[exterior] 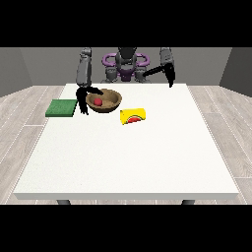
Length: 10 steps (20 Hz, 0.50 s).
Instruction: Pick the cup and pour the ball into the bowl, then pick the bowl and place it on the pad
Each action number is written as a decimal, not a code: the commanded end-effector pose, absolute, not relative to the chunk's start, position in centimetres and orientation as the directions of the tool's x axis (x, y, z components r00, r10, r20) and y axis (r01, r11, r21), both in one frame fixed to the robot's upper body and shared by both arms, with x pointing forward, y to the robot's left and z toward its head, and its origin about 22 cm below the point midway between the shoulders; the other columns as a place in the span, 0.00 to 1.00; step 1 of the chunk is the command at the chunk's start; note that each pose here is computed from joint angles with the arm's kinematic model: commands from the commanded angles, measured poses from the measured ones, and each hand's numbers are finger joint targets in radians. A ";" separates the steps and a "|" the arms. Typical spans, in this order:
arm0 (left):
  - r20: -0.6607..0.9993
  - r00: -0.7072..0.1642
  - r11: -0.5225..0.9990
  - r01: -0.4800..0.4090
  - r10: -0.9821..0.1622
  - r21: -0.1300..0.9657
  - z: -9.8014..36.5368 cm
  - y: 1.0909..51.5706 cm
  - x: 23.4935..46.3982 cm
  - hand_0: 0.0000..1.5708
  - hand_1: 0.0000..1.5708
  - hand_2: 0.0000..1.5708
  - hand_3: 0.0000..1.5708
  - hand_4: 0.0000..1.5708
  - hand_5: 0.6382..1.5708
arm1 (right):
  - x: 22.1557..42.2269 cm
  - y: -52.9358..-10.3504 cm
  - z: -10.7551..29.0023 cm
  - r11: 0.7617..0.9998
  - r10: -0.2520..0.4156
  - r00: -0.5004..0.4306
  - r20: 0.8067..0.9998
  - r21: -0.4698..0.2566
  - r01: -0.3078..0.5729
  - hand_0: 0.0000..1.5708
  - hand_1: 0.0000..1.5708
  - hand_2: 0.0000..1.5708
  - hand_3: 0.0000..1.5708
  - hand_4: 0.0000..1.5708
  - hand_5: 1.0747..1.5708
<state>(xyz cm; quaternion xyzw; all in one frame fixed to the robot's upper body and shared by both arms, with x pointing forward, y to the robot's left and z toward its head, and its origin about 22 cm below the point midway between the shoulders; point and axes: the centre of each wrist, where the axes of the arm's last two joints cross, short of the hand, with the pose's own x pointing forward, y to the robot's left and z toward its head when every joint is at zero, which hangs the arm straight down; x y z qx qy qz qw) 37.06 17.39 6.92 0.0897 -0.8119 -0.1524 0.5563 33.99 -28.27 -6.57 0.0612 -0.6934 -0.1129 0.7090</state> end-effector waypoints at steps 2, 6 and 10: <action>0.879 -0.361 0.940 0.021 -0.310 0.341 6.7 19.0 36.6 0.00 0.00 0.00 0.00 0.00 0.99 | 34.4 -25.9 -7.2 0.963 -0.263 0.065 0.963 0.258 0.075 0.00 0.00 0.00 0.00 0.23 0.95; 0.863 -0.394 0.934 0.032 -0.316 0.356 7.9 18.8 36.9 0.00 0.00 0.00 0.00 0.00 1.00 | 31.5 -28.5 -9.9 0.983 -0.119 0.246 0.962 0.078 0.168 1.00 1.00 1.00 0.52 0.42 1.00; 0.873 -0.375 0.940 0.012 -0.312 0.341 8.6 20.1 37.5 0.00 0.00 0.00 0.00 0.00 1.00 | 32.2 -29.0 -9.1 0.985 -0.055 0.298 0.953 0.003 0.174 1.00 1.00 1.00 1.00 0.67 0.96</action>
